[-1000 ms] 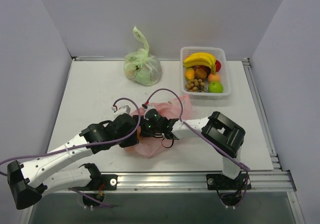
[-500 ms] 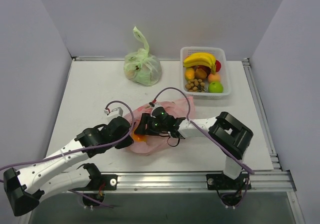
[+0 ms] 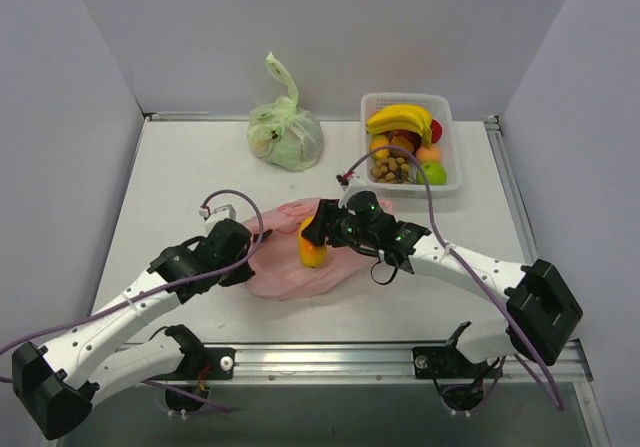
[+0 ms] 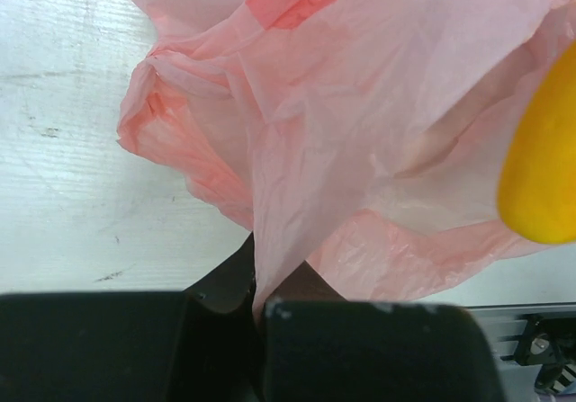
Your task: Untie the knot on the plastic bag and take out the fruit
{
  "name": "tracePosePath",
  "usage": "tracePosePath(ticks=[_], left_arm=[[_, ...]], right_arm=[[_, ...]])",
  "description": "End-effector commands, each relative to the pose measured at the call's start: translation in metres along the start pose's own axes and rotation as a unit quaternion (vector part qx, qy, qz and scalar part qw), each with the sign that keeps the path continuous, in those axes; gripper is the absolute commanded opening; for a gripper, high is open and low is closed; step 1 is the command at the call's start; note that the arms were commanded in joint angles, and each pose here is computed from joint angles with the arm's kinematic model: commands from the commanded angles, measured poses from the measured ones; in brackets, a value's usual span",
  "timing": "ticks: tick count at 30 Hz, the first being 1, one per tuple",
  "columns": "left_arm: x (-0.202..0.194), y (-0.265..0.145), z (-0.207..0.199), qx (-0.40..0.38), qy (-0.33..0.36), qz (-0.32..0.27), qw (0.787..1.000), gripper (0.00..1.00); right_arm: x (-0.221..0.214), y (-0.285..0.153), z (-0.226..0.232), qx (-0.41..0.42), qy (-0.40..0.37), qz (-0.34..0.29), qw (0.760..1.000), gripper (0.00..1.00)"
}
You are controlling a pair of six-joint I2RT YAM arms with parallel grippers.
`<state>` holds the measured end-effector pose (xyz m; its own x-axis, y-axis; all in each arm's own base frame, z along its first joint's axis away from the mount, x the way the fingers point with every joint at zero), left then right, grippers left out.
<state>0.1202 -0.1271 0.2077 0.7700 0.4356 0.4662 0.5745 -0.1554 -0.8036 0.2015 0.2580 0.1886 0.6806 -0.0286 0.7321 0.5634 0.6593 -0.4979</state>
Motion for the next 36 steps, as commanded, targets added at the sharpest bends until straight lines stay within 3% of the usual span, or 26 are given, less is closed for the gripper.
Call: tracePosePath(ticks=[1, 6, 11, 16, 25, 27, 28, 31, 32, 35, 36], left_arm=[[0.013, -0.006, -0.009, -0.015, 0.024, -0.014, 1.0, 0.0], [0.017, -0.006, -0.012, -0.023, 0.029, -0.017, 0.999, 0.0], [0.016, -0.006, -0.012, -0.033, 0.036, -0.011, 0.999, 0.0], [0.017, -0.007, -0.012, -0.039, 0.048, -0.01, 0.998, 0.0], [0.018, -0.008, -0.011, -0.055, 0.052, -0.02, 0.997, 0.0], [0.018, -0.009, -0.009, -0.055, 0.05, -0.025, 0.997, 0.0], [0.018, -0.008, -0.009, -0.055, 0.049, -0.026, 0.997, 0.0], [0.017, -0.007, -0.007, -0.054, 0.05, -0.028, 0.997, 0.0], [0.017, -0.006, -0.007, -0.052, 0.052, -0.027, 0.997, 0.0], [0.018, -0.006, -0.007, -0.051, 0.053, -0.028, 0.997, 0.0], [0.018, -0.006, -0.008, -0.052, 0.054, -0.029, 0.997, 0.0]], right_arm=[[0.036, -0.027, 0.01, -0.005, -0.065, -0.036, 0.997, 0.0], [0.083, -0.067, 0.019, -0.001, -0.108, -0.095, 0.99, 0.0], [0.125, -0.093, -0.009, -0.077, -0.136, -0.154, 0.976, 0.0], [0.157, -0.107, -0.086, -0.205, -0.083, -0.17, 0.96, 0.0], [0.197, -0.087, -0.204, -0.335, 0.006, -0.158, 0.929, 0.02], [0.199, -0.08, -0.218, -0.347, 0.014, -0.15, 0.926, 0.06], [0.197, -0.072, -0.229, -0.354, 0.021, -0.139, 0.925, 0.09], [0.199, -0.062, -0.246, -0.366, 0.028, -0.128, 0.922, 0.36], [0.202, -0.063, -0.248, -0.365, 0.031, -0.13, 0.921, 0.53], [0.205, -0.065, -0.244, -0.354, 0.032, -0.125, 0.926, 0.77], [0.203, -0.066, -0.239, -0.343, 0.03, -0.122, 0.931, 0.8]])
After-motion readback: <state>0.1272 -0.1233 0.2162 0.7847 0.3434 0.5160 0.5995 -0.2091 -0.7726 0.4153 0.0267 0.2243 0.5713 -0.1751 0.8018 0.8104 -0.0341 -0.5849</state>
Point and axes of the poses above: each gripper's point midway between its finger pads, its own y axis out along the fingers, its own z axis along the line the jaws close on, x = y × z, the point moved 10 cm from there along -y, back along the fingers, and after that the axes turned 7 degrees about -y, right-handed, at the moved point
